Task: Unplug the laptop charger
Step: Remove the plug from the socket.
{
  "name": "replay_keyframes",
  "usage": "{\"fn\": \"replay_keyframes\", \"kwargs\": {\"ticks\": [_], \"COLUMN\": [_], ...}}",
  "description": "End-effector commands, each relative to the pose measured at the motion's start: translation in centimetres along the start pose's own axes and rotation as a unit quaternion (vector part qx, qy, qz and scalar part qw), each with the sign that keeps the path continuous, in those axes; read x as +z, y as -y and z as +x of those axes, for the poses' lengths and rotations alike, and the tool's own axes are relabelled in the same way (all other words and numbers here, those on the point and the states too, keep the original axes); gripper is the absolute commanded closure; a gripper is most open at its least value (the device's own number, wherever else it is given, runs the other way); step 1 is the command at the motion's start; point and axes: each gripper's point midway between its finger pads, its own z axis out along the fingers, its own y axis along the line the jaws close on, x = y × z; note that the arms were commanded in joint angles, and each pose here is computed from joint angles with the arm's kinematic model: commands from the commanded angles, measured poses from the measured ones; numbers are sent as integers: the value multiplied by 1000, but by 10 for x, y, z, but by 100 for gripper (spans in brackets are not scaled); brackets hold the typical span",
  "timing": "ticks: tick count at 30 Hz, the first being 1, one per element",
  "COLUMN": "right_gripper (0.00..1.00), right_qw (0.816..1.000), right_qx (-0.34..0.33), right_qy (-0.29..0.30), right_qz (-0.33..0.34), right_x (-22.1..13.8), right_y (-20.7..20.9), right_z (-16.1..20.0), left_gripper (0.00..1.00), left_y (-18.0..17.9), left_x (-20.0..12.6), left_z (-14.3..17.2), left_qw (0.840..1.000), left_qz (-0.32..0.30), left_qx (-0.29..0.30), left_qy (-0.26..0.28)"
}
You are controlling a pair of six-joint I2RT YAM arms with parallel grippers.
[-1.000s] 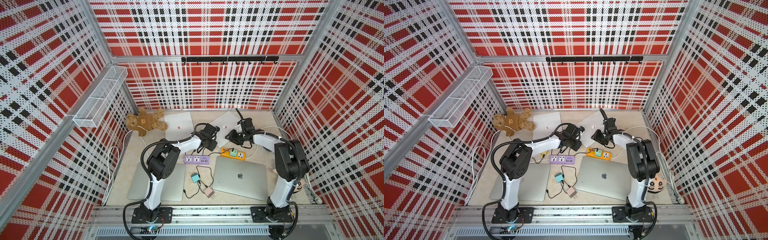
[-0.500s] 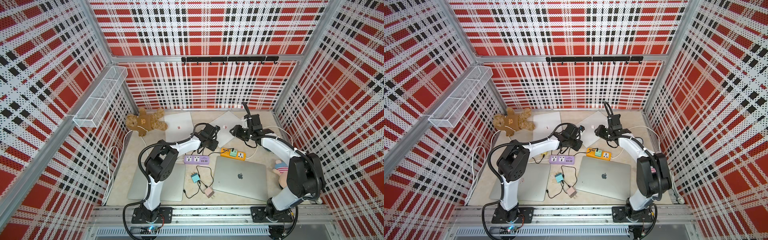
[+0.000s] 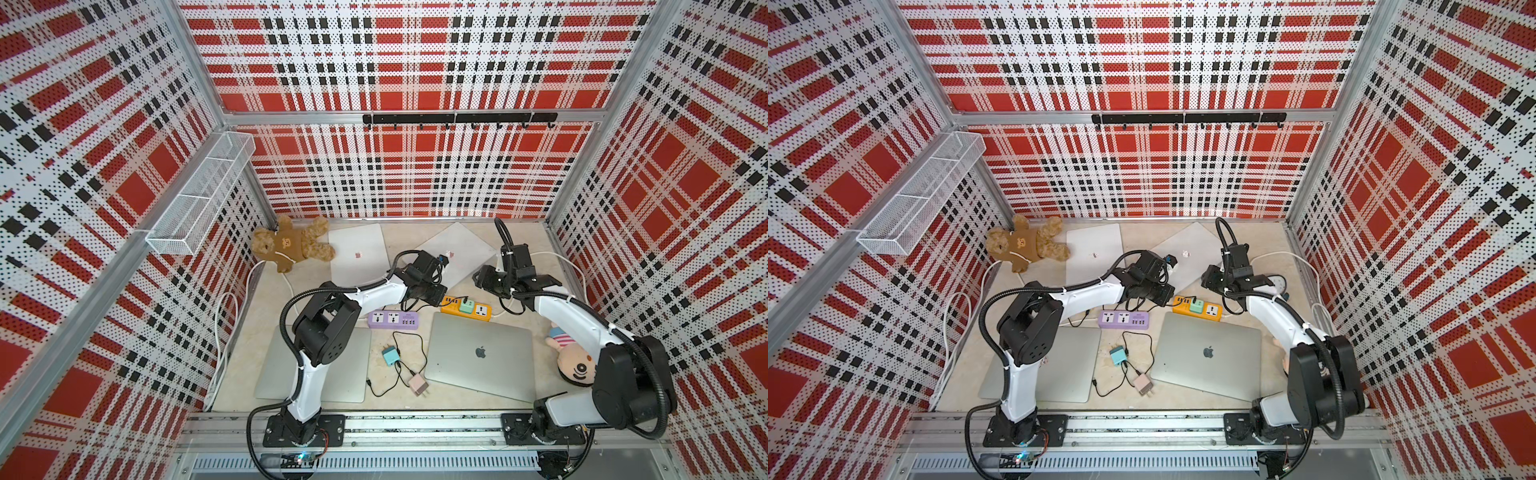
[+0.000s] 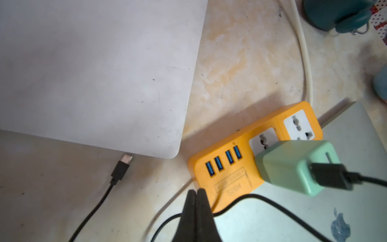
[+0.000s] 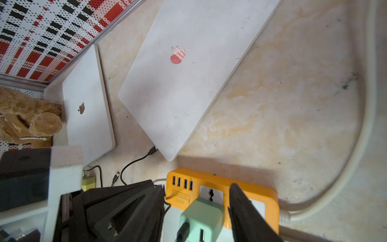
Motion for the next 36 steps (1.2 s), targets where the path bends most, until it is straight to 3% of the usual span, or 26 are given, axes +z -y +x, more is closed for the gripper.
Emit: {"fn": "replay_keyframes", "kwargs": {"ticks": [1, 21, 29, 36], "right_gripper": [47, 46, 45, 43], "right_qw": [999, 996, 991, 986], "right_qx": [-11, -40, -54, -76], "right_qy": [31, 52, 69, 81], "right_qz": [26, 66, 98, 122], "right_x": [-13, -24, -25, -25], "right_y": [8, 17, 20, 21], "right_z": [-6, 2, 19, 48], "left_gripper": [100, 100, 100, 100], "left_y": [20, 11, -4, -2], "left_x": [6, 29, 28, 34], "left_z": [-8, -1, 3, 9], "left_qw": [999, 999, 998, 997], "left_qz": [35, 28, 5, 24], "left_qx": [-8, -35, -50, -59], "left_qy": [6, -15, -25, -40]}}
